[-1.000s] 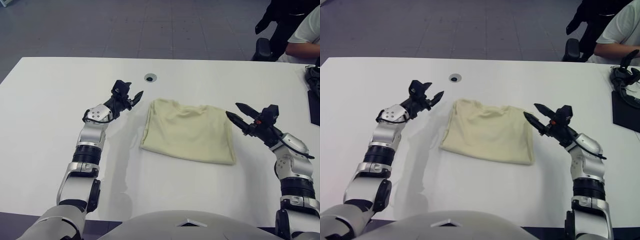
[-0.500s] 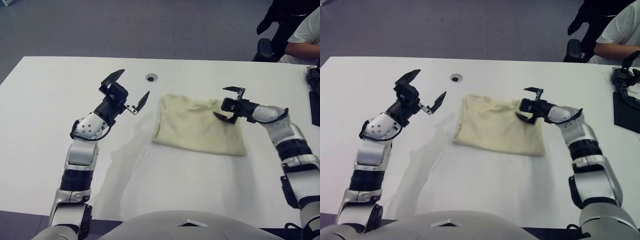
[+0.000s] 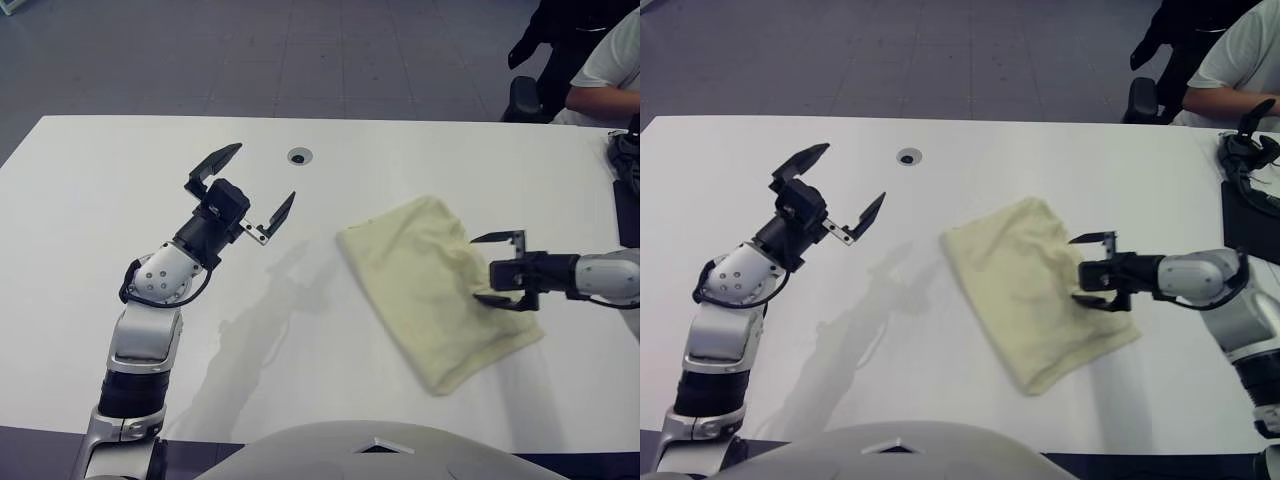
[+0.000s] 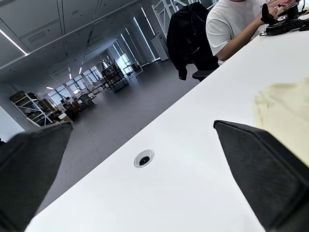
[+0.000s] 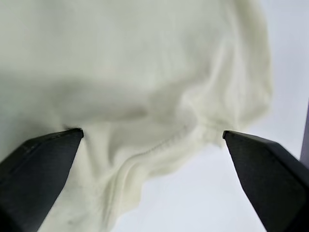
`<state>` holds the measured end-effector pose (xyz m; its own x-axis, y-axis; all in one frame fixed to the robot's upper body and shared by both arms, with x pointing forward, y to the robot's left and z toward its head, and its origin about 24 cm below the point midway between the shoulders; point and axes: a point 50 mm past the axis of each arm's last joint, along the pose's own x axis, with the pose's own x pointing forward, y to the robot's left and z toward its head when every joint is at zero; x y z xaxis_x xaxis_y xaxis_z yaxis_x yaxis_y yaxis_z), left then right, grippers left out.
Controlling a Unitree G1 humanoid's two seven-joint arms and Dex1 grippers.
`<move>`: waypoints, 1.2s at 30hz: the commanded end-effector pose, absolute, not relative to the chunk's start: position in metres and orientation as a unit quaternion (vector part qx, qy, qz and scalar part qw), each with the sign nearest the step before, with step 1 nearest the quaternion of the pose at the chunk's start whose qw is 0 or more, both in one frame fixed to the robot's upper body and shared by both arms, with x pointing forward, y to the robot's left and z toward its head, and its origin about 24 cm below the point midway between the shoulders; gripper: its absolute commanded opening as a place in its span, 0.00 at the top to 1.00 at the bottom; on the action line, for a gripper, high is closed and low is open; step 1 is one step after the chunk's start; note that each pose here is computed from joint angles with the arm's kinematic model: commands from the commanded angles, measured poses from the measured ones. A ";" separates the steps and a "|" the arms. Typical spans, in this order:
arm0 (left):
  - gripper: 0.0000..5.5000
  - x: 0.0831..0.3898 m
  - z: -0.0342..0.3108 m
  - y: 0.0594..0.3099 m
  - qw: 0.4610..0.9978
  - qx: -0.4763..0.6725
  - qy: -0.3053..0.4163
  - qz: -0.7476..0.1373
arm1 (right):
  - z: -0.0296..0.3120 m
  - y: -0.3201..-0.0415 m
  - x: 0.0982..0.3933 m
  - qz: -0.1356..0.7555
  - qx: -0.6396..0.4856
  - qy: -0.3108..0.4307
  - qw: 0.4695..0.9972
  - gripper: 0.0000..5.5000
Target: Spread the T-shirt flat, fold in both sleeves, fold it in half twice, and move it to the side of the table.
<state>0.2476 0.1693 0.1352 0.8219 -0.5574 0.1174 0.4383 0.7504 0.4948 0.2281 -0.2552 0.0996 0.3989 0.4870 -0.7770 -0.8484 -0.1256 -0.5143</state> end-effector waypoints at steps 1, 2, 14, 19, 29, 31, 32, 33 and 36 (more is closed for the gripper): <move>0.02 0.245 0.134 0.163 0.923 0.233 -0.126 -0.279 | 0.061 -0.227 0.213 0.575 -0.501 0.172 0.624 0.02; 0.02 0.244 0.134 0.161 0.922 0.233 -0.126 -0.283 | 0.055 -0.219 0.212 0.584 -0.487 0.161 0.629 0.02; 0.02 0.243 0.123 0.153 0.921 0.230 -0.111 -0.295 | 0.036 -0.167 0.214 0.607 -0.421 0.047 0.672 0.02; 0.02 0.241 0.122 0.157 0.918 0.245 -0.113 -0.291 | 0.059 -0.168 0.229 0.559 -0.427 -0.012 0.710 0.02; 0.02 0.205 0.126 0.182 0.820 0.436 -0.174 -0.328 | 0.126 -0.188 0.217 0.465 -0.418 -0.147 0.767 0.02; 0.02 0.190 0.110 0.189 0.787 0.474 -0.134 -0.371 | 0.118 -0.190 0.200 0.483 -0.415 -0.145 0.757 0.02; 0.02 0.182 0.101 0.192 0.761 0.502 -0.114 -0.395 | 0.113 -0.190 0.193 0.491 -0.426 -0.146 0.746 0.02; 0.02 0.174 0.093 0.196 0.730 0.531 -0.093 -0.420 | 0.105 -0.193 0.185 0.505 -0.442 -0.138 0.728 0.02; 0.02 0.155 0.080 0.207 0.655 0.587 -0.046 -0.474 | 0.087 -0.208 0.170 0.547 -0.479 -0.082 0.682 0.02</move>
<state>0.1670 0.1979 0.0871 0.6073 -0.7058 -0.3647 0.5330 0.0216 0.8459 0.1793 -0.1944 0.0979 0.4314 0.8587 -0.2765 -0.6274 0.0653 -0.7760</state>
